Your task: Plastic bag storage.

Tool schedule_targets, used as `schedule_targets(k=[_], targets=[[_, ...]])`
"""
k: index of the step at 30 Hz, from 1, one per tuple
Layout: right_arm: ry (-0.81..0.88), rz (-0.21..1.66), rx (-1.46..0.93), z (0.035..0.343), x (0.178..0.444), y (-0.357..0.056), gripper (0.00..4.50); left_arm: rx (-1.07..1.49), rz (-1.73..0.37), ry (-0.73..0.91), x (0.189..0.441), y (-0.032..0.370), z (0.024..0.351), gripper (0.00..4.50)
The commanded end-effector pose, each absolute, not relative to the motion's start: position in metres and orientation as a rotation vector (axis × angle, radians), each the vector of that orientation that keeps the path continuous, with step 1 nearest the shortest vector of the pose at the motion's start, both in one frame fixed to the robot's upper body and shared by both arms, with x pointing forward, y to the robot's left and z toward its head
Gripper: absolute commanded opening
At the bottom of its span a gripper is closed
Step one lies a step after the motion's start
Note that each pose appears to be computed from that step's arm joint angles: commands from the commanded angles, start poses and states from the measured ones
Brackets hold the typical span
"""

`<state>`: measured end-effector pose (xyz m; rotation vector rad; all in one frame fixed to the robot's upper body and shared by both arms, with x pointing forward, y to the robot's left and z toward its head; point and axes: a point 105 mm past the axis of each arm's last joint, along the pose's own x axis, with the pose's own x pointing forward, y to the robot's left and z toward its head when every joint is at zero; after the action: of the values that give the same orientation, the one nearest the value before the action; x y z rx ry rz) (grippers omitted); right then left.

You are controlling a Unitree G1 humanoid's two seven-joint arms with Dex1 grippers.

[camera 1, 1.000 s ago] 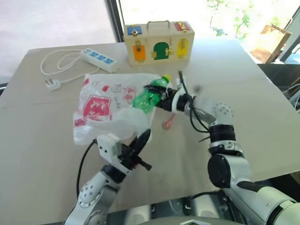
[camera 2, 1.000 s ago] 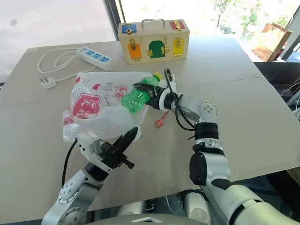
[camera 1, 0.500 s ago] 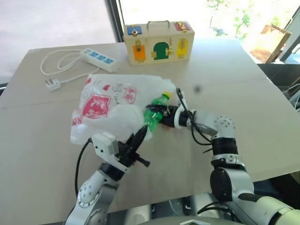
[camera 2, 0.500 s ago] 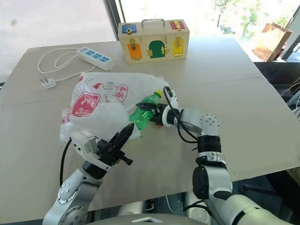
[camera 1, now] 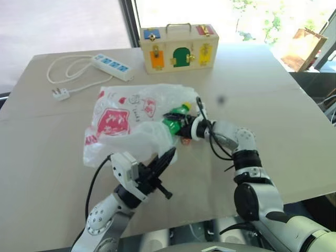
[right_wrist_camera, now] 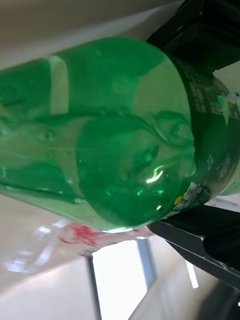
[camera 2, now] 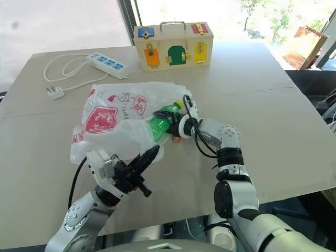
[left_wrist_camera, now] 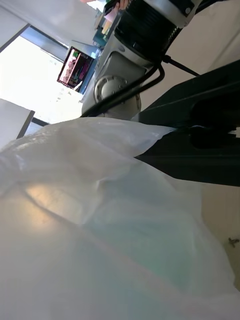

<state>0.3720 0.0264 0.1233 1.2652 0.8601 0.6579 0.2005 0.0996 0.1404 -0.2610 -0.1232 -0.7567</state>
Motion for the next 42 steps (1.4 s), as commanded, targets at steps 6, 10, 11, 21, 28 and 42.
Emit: schedule_targets(k=[6, 10, 11, 21, 28, 42], targets=[[0.635, 0.901, 1.501, 0.233, 0.386, 0.078, 2.99, -0.163, -0.758, -0.163, 0.205, 0.110, 0.148, 0.00], [0.613, 0.964, 1.572, 0.259, 0.384, 0.076, 2.99, -0.113, -0.726, -0.157, 0.215, 0.117, 0.141, 0.00], [0.606, 0.990, 1.588, 0.267, 0.381, 0.076, 2.99, -0.112, -0.721, -0.164, 0.218, 0.118, 0.141, 0.00], [0.507, 1.029, 1.357, 0.267, 0.376, 0.055, 2.99, -0.161, -0.680, -0.285, 0.236, 0.120, 0.159, 0.00], [0.515, 0.976, 1.112, 0.232, 0.385, 0.008, 2.99, -0.190, -0.679, -0.320, 0.229, 0.122, 0.167, 0.00], [0.749, 1.034, 0.996, 0.177, 0.338, 0.034, 2.99, -0.228, -0.690, -0.353, 0.214, 0.113, 0.178, 0.00]])
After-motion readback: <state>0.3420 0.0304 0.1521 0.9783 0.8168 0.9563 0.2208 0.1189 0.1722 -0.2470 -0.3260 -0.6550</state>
